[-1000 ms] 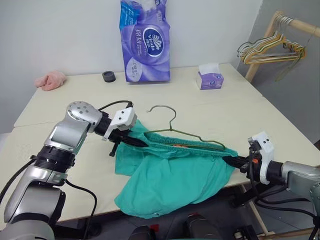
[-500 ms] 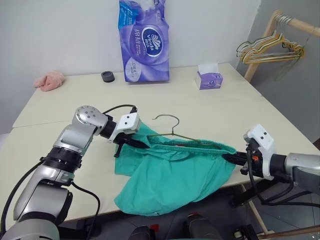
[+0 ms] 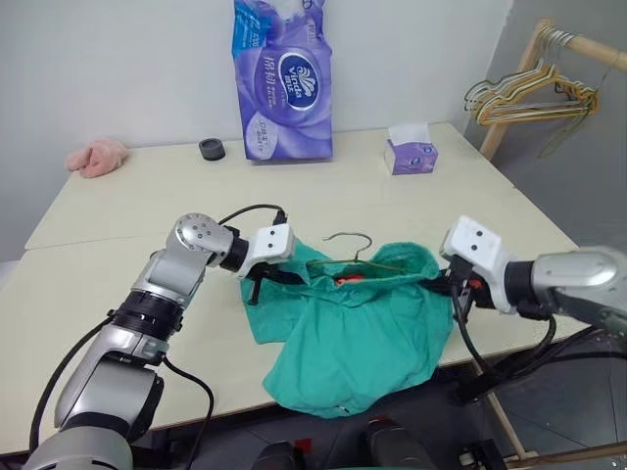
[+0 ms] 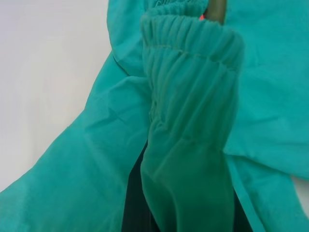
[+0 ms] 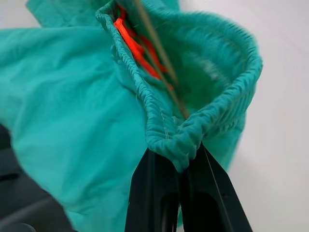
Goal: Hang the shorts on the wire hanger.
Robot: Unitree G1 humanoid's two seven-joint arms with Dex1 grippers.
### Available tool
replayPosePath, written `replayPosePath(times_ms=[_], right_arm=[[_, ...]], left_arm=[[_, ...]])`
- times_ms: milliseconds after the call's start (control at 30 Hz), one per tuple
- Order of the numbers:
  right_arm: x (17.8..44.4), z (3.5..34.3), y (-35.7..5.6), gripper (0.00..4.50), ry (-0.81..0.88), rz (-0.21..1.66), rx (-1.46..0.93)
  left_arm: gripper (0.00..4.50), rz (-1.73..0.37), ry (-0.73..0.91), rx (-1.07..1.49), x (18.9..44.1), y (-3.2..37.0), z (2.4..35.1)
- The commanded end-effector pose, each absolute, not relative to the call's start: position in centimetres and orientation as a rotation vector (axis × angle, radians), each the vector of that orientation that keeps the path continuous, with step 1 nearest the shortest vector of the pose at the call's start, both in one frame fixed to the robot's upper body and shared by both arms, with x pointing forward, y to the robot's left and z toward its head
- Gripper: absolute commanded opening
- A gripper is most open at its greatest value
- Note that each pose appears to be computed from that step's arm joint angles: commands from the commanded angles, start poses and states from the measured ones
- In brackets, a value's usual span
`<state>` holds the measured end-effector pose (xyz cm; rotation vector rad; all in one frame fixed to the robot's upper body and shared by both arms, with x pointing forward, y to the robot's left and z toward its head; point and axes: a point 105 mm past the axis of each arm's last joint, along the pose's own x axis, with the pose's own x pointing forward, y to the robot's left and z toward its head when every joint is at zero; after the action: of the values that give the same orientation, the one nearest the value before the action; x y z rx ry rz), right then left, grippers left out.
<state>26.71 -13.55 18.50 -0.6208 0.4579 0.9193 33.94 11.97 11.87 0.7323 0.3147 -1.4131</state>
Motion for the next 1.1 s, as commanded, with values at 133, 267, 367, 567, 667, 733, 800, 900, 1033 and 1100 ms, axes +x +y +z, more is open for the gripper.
replayPosePath(times_ms=[133, 267, 367, 567, 667, 733, 800, 900, 1033, 1100], right_arm=[[27.4, 19.3, -11.7, 0.26, 0.362, 0.993, -0.75], [27.3, 18.9, -12.0, 1.32, 0.356, 1.005, -0.813], [26.8, 18.9, -12.5, 2.35, 0.369, 1.014, -0.837], [25.5, 18.6, -14.8, 3.74, 0.455, 0.989, -0.86], [25.8, 18.5, -16.7, 3.74, 0.496, 0.909, -0.842], [26.1, 18.4, -17.8, 3.74, 0.511, 0.857, -0.813], [26.2, 18.0, -17.9, 3.74, 0.515, 0.853, -0.786], [26.4, 17.1, -17.7, 3.74, 0.524, 0.866, -0.763], [28.1, 15.8, -17.5, 3.74, 0.526, 0.852, -0.775], [28.9, 15.4, -17.3, 3.74, 0.526, 0.859, -0.779]], left_arm=[[0.0, -1.386, 0.244, 0.738, 34.0, 10.1, 11.5], [0.0, -1.389, 0.243, 0.725, 33.6, 9.8, 11.2], [0.0, -1.385, 0.242, 0.707, 33.5, 9.5, 11.2], [0.0, -1.382, 0.241, 0.697, 33.3, 9.2, 11.2], [0.0, -1.383, 0.239, 0.694, 33.3, 9.1, 11.2], [0.0, -1.388, 0.237, 0.693, 33.2, 9.0, 11.3], [0.0, -1.396, 0.238, 0.692, 33.1, 8.9, 11.3], [0.0, -1.406, 0.24, 0.698, 33.1, 8.8, 11.3], [0.0, -1.415, 0.239, 0.702, 33.0, 8.7, 11.5], [0.0, -1.414, 0.238, 0.703, 33.0, 8.7, 11.6]])
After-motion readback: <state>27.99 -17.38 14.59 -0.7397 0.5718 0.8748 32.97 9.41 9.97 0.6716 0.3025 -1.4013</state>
